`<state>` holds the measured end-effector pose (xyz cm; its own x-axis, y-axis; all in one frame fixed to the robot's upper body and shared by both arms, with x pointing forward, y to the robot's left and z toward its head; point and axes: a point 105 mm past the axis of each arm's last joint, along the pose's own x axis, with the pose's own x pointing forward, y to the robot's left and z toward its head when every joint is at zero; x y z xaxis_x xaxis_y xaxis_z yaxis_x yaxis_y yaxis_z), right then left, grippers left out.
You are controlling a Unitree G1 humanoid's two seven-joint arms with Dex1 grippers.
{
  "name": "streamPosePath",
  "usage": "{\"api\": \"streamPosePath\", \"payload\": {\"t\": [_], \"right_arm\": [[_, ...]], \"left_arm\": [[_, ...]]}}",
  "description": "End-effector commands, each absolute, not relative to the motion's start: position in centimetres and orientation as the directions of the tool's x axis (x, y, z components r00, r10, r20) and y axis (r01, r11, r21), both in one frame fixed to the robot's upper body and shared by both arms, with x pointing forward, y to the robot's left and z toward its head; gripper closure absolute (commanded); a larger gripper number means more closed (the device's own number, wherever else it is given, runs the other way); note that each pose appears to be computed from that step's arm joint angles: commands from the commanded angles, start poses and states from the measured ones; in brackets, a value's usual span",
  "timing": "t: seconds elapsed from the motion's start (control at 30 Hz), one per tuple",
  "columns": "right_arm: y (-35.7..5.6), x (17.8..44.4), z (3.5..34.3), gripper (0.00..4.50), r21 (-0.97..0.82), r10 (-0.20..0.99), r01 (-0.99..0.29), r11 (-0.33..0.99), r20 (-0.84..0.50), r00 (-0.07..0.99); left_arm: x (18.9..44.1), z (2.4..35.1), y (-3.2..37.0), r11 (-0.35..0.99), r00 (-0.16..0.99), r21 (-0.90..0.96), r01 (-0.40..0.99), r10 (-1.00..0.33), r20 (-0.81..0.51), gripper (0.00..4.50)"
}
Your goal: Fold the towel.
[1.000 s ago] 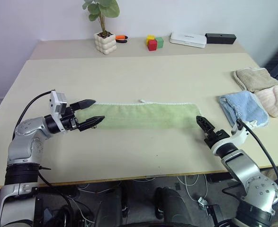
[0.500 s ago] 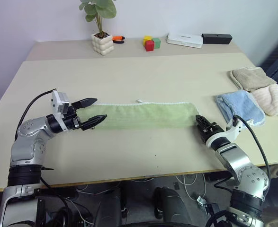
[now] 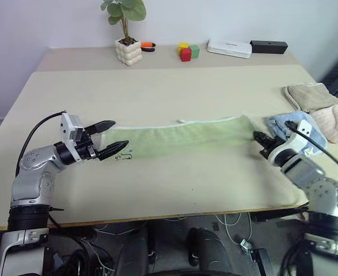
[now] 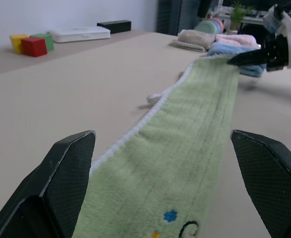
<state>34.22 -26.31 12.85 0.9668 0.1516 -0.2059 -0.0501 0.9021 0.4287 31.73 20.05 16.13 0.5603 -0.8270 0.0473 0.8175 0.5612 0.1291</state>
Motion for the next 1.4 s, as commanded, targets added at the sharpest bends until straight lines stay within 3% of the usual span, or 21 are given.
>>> {"api": "streamPosePath", "payload": {"t": [0.03, 0.23, 0.43, 0.83, 1.3, 1.4], "right_arm": [[-25.4, 34.2, 15.0, 4.44, 0.326, 0.219, -0.158, 0.932, -0.16, 0.963], [-18.4, 33.5, 17.0, 4.44, 0.075, 0.472, -0.466, 0.882, -0.163, 0.866], [-13.9, 32.8, 16.9, 4.44, 0.003, 0.613, -0.623, 0.782, -0.185, 0.769], [-6.8, 33.4, 15.1, 4.44, 0.035, 0.74, -0.749, 0.662, -0.187, 0.646], [-3.2, 32.4, 13.1, 4.44, 0.041, 0.815, -0.835, 0.549, -0.246, 0.524], [-2.8, 32.1, 12.9, 3.55, 0.074, 0.829, -0.843, 0.533, -0.246, 0.503]], "left_arm": [[31.9, 17.2, 20.1, 0.563, 0.558, 0.173, 0.808, -0.826, 0.077, 0.0], [32.1, 17.3, 19.8, 0.558, 0.552, 0.174, 0.811, -0.829, 0.086, 0.0], [31.9, 17.3, 19.8, 0.559, 0.554, 0.181, 0.809, -0.828, 0.085, 0.0], [30.9, 16.8, 19.8, 0.58, 0.574, 0.169, 0.797, -0.814, 0.086, 0.0], [30.5, 16.8, 19.9, 0.599, 0.593, 0.167, 0.783, -0.8, 0.088, 0.0], [30.6, 16.8, 19.9, 0.6, 0.594, 0.167, 0.783, -0.8, 0.088, 0.0]]}}
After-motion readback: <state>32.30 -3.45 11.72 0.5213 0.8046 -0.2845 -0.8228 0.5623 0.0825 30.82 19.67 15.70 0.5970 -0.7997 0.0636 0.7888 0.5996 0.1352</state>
